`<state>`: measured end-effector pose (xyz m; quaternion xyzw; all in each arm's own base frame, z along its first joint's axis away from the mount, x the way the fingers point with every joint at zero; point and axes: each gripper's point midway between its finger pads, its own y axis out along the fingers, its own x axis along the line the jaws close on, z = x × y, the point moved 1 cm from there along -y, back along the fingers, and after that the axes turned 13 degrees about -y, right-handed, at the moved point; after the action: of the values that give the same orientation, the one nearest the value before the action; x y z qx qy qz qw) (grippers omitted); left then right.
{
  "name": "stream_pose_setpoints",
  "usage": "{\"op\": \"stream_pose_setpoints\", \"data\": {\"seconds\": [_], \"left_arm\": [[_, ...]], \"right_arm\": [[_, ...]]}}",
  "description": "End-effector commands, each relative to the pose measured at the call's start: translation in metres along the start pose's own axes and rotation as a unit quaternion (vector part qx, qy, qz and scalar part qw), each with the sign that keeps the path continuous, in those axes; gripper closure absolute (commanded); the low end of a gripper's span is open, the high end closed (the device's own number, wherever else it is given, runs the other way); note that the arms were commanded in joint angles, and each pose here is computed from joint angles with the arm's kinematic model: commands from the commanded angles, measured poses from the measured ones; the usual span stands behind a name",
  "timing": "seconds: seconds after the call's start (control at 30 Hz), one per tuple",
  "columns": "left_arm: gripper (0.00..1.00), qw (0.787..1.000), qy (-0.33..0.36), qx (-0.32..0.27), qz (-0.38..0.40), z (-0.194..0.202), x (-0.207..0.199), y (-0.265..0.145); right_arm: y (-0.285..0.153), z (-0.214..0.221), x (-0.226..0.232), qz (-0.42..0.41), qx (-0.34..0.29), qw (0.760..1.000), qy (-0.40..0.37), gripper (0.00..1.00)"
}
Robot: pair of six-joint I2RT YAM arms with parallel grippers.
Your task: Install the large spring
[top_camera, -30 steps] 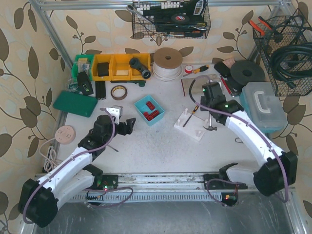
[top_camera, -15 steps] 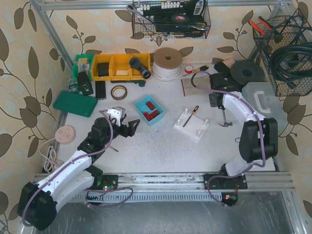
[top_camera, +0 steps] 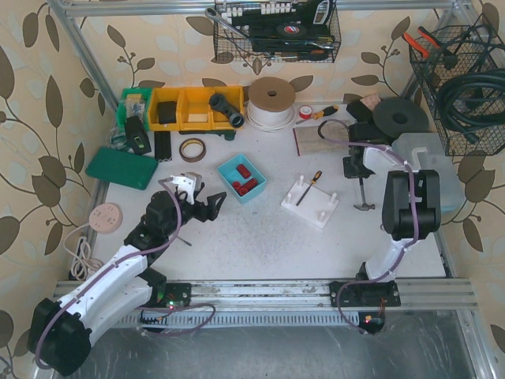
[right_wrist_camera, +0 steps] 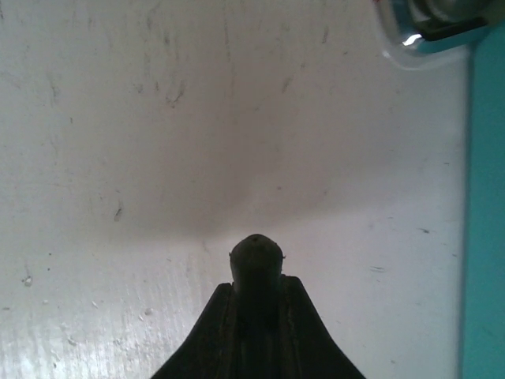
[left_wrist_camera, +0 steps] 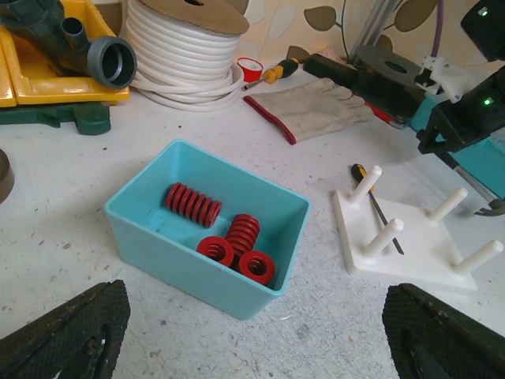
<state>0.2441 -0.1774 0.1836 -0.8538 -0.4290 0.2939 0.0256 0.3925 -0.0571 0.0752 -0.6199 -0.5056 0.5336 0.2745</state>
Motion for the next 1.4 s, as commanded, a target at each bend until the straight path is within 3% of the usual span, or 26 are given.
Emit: {"op": "stream_pose_setpoints", "data": {"seconds": [0.0, 0.13, 0.27, 0.33, 0.77, 1.0, 1.17, 1.37], "left_arm": [[0.10, 1.000, 0.009, -0.013, 0.015, -0.005, -0.007, 0.000], [0.11, 1.000, 0.011, -0.009, 0.008, -0.003, -0.004, 0.002], [0.10, 1.000, 0.012, -0.013, 0.004, -0.004, -0.003, 0.001], [0.11, 1.000, 0.012, -0.015, 0.004, -0.004, -0.002, 0.000], [0.10, 1.000, 0.013, -0.013, -0.004, -0.004, -0.001, 0.000], [0.10, 1.000, 0.013, -0.011, -0.007, -0.005, 0.000, 0.000], [0.10, 1.000, 0.013, -0.011, -0.010, -0.004, 0.001, -0.001], [0.09, 1.000, 0.015, -0.015, -0.010, -0.005, 0.000, -0.003]], "right_arm": [[0.015, -0.010, 0.011, -0.027, -0.004, 0.999, 0.017, 1.00], [0.032, -0.005, 0.020, -0.035, 0.017, 0.999, 0.017, 0.91], [0.036, -0.005, 0.026, -0.049, 0.018, 0.998, 0.027, 0.66], [0.033, -0.004, 0.025, -0.047, 0.017, 0.998, 0.030, 0.62], [-0.020, -0.014, 0.017, -0.074, -0.025, 0.991, 0.106, 0.58], [-0.043, -0.018, 0.037, -0.112, -0.026, 0.969, 0.217, 0.62], [-0.043, -0.019, 0.066, -0.181, 0.002, 0.933, 0.311, 0.66], [-0.046, -0.033, 0.086, -0.152, -0.001, 0.923, 0.353, 0.65]]}}
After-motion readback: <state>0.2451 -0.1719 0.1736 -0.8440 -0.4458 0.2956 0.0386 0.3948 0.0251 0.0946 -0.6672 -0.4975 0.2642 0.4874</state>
